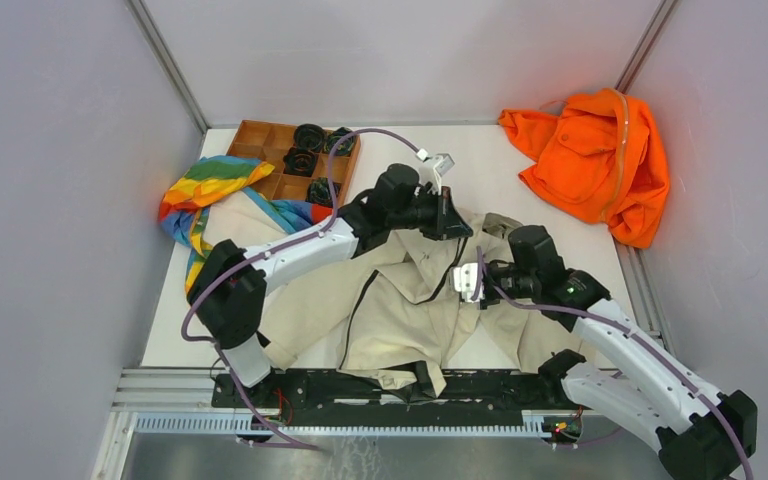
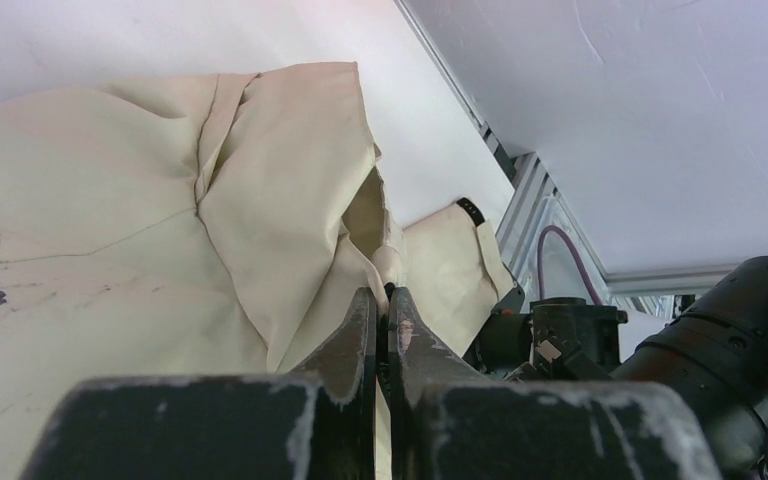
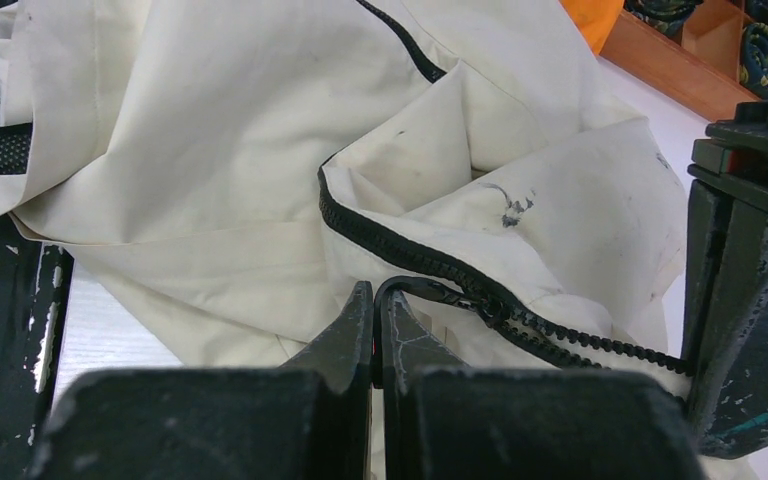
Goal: Zip up the jacket
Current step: Adjust the zipper on the jacket.
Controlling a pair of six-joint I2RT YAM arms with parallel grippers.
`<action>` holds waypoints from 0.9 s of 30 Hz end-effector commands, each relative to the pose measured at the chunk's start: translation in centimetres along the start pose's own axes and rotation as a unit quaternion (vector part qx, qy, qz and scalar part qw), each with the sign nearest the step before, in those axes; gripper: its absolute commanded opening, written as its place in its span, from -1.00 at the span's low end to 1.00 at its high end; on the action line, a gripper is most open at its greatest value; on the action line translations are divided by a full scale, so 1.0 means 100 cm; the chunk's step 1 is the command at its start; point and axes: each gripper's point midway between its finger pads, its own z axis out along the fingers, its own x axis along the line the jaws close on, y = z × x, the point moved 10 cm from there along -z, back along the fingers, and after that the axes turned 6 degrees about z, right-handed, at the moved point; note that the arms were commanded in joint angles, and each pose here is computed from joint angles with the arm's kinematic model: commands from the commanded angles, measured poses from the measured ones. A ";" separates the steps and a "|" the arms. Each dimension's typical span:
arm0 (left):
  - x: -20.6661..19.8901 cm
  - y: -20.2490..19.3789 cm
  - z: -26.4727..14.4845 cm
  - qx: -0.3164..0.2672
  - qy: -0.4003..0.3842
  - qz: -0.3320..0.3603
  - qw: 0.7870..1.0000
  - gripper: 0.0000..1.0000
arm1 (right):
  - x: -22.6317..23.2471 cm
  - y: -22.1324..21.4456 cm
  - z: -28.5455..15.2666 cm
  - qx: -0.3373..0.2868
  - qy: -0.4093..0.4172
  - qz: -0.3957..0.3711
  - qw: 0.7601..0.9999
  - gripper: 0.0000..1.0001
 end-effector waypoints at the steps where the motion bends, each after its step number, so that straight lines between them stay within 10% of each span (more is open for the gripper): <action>1: -0.018 0.095 -0.037 -0.280 -0.031 0.048 0.958 -0.96 | 0.049 0.002 0.007 -0.062 0.161 0.071 0.983 -1.00; 22: 0.002 0.051 -0.087 -0.240 -0.122 0.014 0.963 -0.85 | 0.039 -0.004 0.000 -0.063 0.123 0.064 0.988 -1.00; 27: 0.015 0.034 -0.097 -0.204 -0.023 0.036 0.978 -0.13 | 0.031 -0.008 -0.001 -0.054 0.102 0.041 0.992 -1.00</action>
